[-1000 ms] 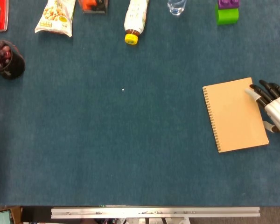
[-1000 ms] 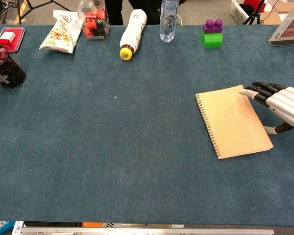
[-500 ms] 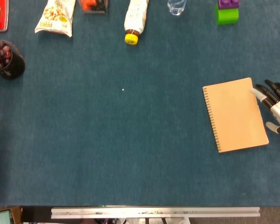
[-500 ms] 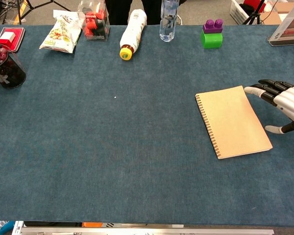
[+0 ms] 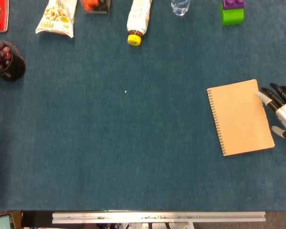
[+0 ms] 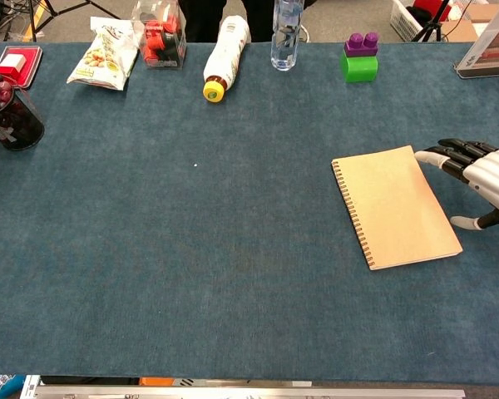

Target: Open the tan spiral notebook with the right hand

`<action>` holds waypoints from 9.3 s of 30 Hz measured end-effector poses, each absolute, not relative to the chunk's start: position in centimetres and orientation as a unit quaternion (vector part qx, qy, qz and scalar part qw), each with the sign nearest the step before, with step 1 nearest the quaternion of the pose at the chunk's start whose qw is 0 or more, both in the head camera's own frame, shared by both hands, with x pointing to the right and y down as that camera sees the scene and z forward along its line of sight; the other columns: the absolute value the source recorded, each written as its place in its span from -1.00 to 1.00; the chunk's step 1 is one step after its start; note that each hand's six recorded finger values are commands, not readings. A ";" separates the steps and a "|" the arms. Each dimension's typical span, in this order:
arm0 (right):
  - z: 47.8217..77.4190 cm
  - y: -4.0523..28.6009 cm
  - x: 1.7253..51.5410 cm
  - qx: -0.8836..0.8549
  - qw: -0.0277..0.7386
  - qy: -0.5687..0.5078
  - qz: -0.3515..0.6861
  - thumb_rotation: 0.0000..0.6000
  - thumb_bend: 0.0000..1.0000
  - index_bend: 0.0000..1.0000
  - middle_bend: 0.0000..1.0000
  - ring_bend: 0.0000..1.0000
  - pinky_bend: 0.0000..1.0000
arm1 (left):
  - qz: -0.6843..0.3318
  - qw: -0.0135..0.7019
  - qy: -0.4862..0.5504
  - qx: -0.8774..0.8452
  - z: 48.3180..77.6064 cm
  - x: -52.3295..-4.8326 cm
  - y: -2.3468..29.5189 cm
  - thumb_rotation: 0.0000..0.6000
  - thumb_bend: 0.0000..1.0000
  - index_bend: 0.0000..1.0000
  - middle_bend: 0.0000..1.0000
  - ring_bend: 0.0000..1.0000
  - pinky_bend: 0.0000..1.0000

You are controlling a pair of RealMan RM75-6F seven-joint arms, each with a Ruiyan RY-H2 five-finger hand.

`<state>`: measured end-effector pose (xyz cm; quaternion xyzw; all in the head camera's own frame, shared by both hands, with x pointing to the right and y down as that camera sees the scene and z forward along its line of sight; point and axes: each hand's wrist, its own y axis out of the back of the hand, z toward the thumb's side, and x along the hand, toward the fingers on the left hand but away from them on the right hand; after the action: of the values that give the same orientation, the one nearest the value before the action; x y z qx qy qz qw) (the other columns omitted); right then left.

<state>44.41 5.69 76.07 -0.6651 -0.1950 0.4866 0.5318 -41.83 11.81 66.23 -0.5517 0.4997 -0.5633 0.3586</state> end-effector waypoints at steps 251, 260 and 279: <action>70.7 -0.2 27.6 -0.730 0.548 -0.359 0.193 1.00 -0.58 -0.59 -0.62 -0.92 -0.68 | -0.569 0.341 0.504 -0.553 66.7 -42.6 12.5 1.00 -0.51 -0.20 -0.39 -0.25 0.11; 68.1 0.2 33.1 -0.677 0.587 -0.323 0.303 1.00 -0.58 -0.56 -0.62 -0.92 -0.68 | -0.565 0.348 0.500 -0.556 66.7 -42.0 12.2 1.00 -0.51 -0.20 -0.39 -0.25 0.11; 63.4 7.5 44.7 -0.550 0.485 -0.390 0.556 1.00 -0.58 -0.47 -0.65 -0.92 -0.68 | -0.526 0.346 0.530 -0.568 65.6 -40.9 10.9 1.00 -0.51 -0.30 -0.39 -0.25 0.05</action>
<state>44.70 7.46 63.35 -0.5504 -0.3903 0.5561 0.4852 -40.87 10.92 65.62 -0.5685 0.5297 -0.5260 0.3457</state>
